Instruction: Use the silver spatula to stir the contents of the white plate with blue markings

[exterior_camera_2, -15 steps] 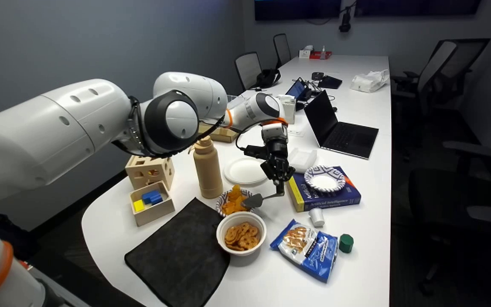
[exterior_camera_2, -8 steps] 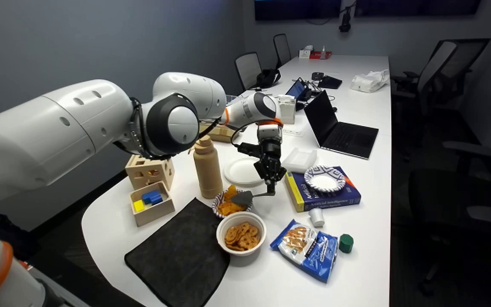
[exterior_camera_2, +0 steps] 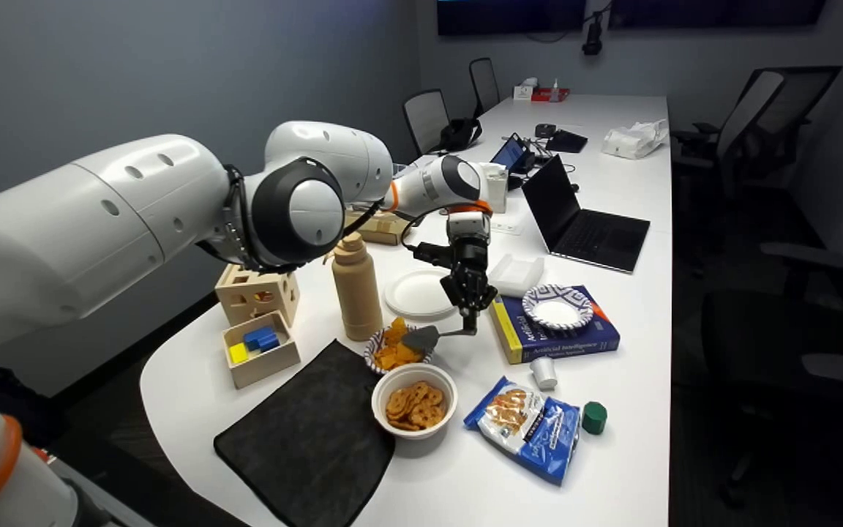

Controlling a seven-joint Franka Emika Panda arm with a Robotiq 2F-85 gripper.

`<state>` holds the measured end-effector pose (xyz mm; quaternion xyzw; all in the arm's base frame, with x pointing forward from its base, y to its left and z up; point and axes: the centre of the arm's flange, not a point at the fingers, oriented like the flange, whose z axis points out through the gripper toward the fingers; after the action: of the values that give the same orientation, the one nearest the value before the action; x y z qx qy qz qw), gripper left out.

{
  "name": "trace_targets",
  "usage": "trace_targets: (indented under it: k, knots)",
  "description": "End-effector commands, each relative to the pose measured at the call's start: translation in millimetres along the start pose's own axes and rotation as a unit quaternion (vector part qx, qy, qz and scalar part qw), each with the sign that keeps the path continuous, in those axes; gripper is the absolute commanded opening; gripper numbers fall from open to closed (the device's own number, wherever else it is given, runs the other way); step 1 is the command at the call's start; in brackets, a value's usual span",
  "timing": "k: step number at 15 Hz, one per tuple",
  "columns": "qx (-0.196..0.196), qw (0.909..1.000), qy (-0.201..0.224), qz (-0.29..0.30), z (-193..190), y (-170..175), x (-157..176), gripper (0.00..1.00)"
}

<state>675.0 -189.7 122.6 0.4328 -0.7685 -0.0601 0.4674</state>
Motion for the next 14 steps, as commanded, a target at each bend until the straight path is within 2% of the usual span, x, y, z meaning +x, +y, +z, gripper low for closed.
trace_targets:
  k: [1, 9, 14]
  knots:
    - [-0.031, 0.998, 0.007, 0.055, -32, -29, 1, 0.01]
    - [-0.072, 0.995, 0.069, 0.011, -14, -36, -17, 0.01]
    - [-0.071, 0.9962, 0.039, -0.032, -15, -34, -31, 0.01]
